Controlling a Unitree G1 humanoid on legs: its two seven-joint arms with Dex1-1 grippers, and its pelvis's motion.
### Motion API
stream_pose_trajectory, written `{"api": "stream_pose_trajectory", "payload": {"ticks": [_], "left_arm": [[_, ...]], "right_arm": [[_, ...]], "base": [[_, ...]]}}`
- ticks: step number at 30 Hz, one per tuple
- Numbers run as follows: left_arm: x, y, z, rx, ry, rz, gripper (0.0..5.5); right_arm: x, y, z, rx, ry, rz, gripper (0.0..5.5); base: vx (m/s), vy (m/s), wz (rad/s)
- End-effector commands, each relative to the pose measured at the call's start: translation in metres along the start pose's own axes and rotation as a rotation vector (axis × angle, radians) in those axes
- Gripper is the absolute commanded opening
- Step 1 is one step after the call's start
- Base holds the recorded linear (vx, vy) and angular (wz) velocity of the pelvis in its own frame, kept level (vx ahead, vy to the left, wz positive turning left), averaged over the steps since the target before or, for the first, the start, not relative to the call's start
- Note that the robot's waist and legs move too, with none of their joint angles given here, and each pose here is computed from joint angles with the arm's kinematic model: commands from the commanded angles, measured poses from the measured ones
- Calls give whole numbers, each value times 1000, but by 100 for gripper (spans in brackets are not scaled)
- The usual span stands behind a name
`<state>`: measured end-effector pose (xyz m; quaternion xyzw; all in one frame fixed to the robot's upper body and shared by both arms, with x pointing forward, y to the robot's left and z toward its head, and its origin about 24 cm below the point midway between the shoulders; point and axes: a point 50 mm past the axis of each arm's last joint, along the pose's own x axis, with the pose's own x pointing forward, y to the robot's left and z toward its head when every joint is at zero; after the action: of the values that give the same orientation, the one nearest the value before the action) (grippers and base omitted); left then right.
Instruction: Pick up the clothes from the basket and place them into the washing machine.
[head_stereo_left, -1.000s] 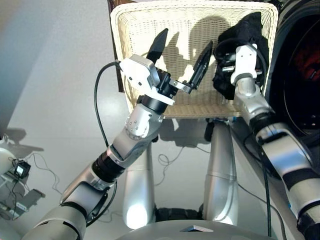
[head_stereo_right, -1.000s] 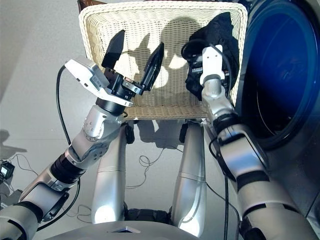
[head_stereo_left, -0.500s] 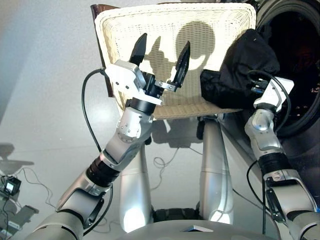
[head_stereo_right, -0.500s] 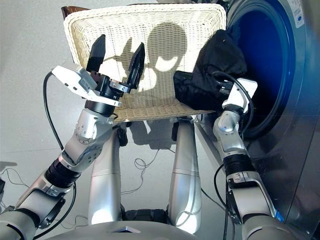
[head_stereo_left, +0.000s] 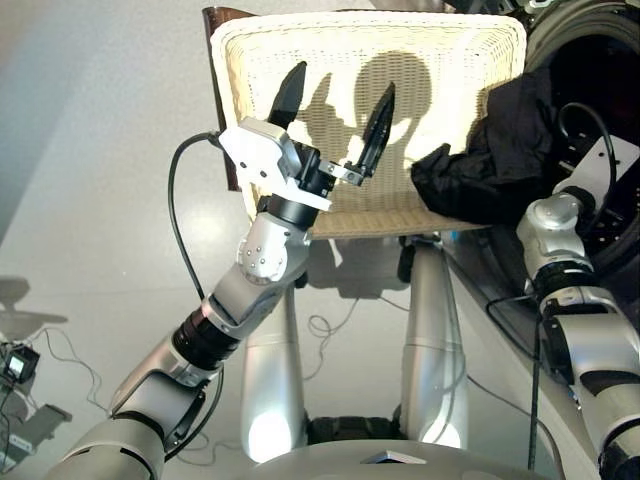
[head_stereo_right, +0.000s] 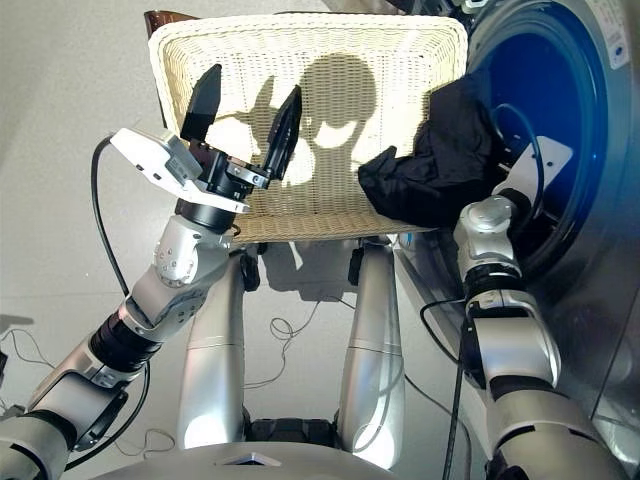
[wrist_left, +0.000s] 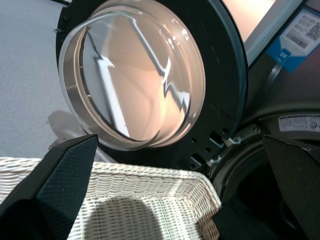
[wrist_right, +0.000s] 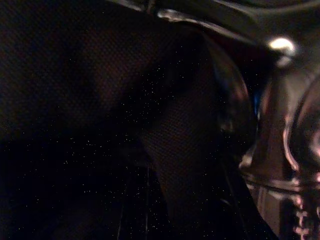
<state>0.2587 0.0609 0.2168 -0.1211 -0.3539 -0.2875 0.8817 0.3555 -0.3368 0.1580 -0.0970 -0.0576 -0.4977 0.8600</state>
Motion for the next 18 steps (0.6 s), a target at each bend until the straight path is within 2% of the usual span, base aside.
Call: {"api": "stream_pose_trajectory", "payload": {"ticks": [1, 8, 9, 12, 18], "left_arm": [[4, -12, 34, -37, -172, -87, 550], [2, -9, 35, -27, -165, -74, 550], [1, -7, 35, -31, -161, -61, 550], [2, -4, 36, -39, -163, -47, 550], [1, 1, 35, -42, -151, -24, 550]], "right_arm": [[55, -79, 44, 5, -95, -184, 0], [68, -109, 58, 187, -57, -281, 0], [71, -119, 65, 339, -39, -348, 0], [72, -124, 74, 526, -37, -397, 0], [73, -131, 92, 761, -51, -441, 0]], "base": [[0, 0, 0], [0, 0, 0], [0, 0, 0], [0, 0, 0], [0, 0, 0]]}}
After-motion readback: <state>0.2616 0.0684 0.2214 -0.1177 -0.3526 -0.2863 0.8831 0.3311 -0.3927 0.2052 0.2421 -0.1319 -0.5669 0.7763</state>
